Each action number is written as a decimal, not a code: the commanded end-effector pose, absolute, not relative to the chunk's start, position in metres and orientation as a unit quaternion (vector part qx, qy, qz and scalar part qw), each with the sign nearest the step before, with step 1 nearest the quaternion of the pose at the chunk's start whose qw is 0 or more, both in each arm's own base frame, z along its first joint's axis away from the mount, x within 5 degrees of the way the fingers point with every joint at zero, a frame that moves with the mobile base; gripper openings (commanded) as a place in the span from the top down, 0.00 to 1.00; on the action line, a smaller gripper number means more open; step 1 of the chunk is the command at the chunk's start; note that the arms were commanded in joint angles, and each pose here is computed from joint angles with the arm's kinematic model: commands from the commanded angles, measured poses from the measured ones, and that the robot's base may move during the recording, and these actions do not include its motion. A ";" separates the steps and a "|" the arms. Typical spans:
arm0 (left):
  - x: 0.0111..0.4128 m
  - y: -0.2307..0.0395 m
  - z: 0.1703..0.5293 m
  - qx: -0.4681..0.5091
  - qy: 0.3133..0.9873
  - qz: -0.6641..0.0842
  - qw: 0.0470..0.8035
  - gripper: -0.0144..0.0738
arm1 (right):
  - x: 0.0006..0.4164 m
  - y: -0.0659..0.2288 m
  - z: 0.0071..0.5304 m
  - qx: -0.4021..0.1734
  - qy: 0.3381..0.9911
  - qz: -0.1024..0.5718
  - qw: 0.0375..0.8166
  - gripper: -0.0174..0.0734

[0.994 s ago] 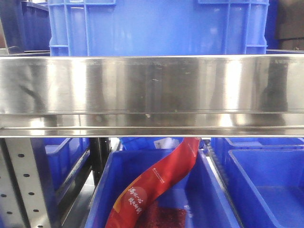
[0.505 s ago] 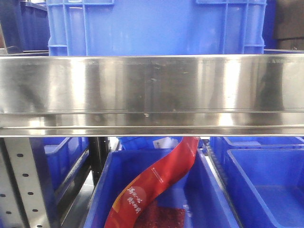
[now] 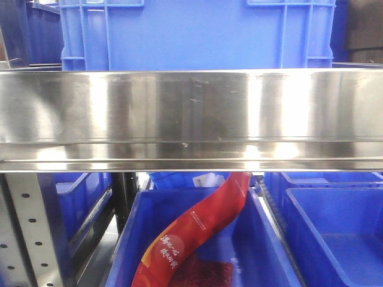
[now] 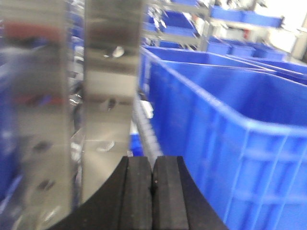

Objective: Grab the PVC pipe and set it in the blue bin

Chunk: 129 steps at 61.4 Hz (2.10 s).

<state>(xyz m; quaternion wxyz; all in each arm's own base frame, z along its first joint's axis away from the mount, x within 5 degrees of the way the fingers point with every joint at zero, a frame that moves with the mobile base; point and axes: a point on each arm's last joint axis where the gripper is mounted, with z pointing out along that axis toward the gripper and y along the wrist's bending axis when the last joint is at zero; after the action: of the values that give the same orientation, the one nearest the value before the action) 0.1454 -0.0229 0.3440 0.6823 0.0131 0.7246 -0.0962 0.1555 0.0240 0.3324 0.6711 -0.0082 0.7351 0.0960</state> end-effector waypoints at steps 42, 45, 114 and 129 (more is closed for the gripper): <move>0.101 -0.012 0.347 -0.001 0.663 -0.091 0.743 0.96 | 0.104 0.015 0.353 -0.005 0.645 0.105 0.757 0.99; 0.101 -0.012 0.347 -0.001 0.663 -0.091 0.743 0.96 | 0.104 0.015 0.353 -0.005 0.645 0.105 0.757 0.99; 0.101 -0.012 0.347 -0.001 0.663 -0.091 0.743 0.96 | 0.068 0.002 0.244 -0.006 0.662 0.019 0.749 0.99; 0.101 -0.012 0.347 -0.001 0.663 -0.091 0.743 0.96 | 0.056 0.002 0.214 -0.008 0.672 0.021 0.740 0.99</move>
<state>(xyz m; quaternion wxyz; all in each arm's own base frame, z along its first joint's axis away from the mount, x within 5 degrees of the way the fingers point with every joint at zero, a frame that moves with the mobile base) 0.1024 -0.0129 0.3453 0.7352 0.0014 0.6716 -0.0914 0.0579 0.0024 0.2179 0.7462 -0.0046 0.6651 0.0276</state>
